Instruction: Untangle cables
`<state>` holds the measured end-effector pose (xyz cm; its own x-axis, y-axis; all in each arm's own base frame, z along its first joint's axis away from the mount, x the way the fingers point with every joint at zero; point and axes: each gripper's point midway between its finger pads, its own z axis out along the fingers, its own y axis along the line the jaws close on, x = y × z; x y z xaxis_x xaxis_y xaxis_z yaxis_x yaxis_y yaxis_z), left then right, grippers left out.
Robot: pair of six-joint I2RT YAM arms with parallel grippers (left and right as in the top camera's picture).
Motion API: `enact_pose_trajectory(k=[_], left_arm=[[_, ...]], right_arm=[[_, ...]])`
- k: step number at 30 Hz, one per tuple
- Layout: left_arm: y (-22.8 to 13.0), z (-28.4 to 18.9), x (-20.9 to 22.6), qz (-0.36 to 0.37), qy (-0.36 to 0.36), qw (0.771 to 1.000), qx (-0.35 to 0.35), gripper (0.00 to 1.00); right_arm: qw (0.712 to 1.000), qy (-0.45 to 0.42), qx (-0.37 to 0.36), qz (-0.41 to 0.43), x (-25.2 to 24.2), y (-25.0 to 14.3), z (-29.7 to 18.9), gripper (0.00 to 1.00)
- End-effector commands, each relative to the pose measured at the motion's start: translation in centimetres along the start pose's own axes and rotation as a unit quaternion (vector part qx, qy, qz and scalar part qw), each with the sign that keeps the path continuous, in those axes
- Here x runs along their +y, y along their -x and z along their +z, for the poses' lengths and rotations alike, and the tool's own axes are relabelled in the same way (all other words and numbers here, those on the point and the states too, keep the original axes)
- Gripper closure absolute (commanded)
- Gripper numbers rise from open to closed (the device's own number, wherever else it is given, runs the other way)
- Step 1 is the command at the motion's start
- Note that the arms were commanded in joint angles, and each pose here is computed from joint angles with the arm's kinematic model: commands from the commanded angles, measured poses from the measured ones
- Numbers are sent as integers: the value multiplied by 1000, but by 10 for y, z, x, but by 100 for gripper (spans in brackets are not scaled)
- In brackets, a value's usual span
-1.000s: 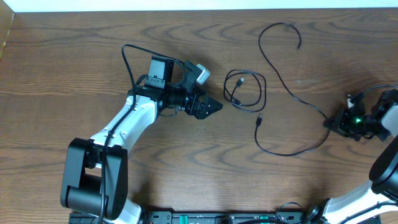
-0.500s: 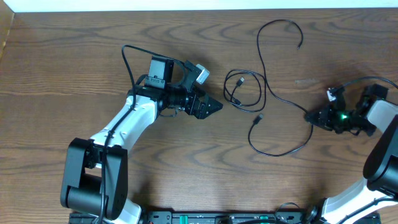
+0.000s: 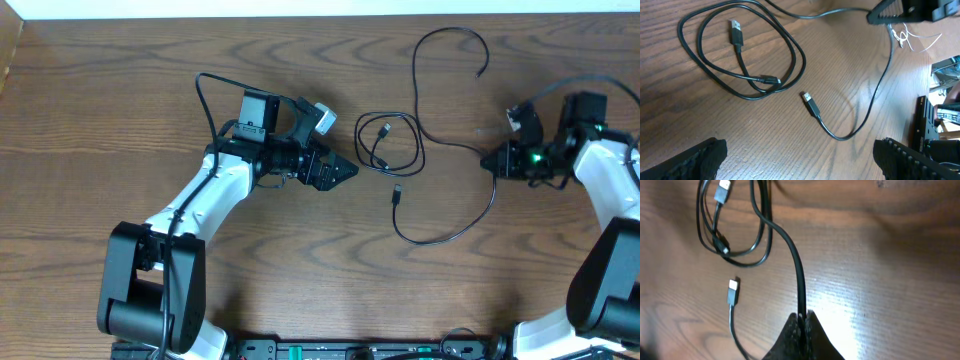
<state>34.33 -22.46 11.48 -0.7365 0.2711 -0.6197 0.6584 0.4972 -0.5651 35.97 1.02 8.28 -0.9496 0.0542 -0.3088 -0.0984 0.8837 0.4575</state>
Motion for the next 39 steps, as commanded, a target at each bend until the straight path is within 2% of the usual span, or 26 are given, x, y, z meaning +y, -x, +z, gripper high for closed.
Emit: enact_pose_trajectory(k=[1, 12, 22, 27, 32, 39], left_arm=[[3, -4, -5, 2, -8, 1000, -5, 1], [3, -4, -5, 3, -8, 1000, -5, 1], [3, -3, -6, 3, -9, 1000, -5, 1], [-1, 0, -10, -1, -14, 1000, 4, 1], [-9, 6, -19, -3, -22, 1000, 22, 1], [-12, 13, -28, 7, -31, 999, 30, 1]], right_arm=[[997, -73, -6, -22, 2, 20, -18, 99], [979, -194, -55, -20, 8, 73, -81, 99], [939, -311, -147, -9, 6, 119, -187, 99], [908, -365, -202, 47, -28, 126, -245, 99], [872, -406, -247, 118, -84, 116, -298, 99], [793, -472, -305, 237, -172, 75, -376, 99]])
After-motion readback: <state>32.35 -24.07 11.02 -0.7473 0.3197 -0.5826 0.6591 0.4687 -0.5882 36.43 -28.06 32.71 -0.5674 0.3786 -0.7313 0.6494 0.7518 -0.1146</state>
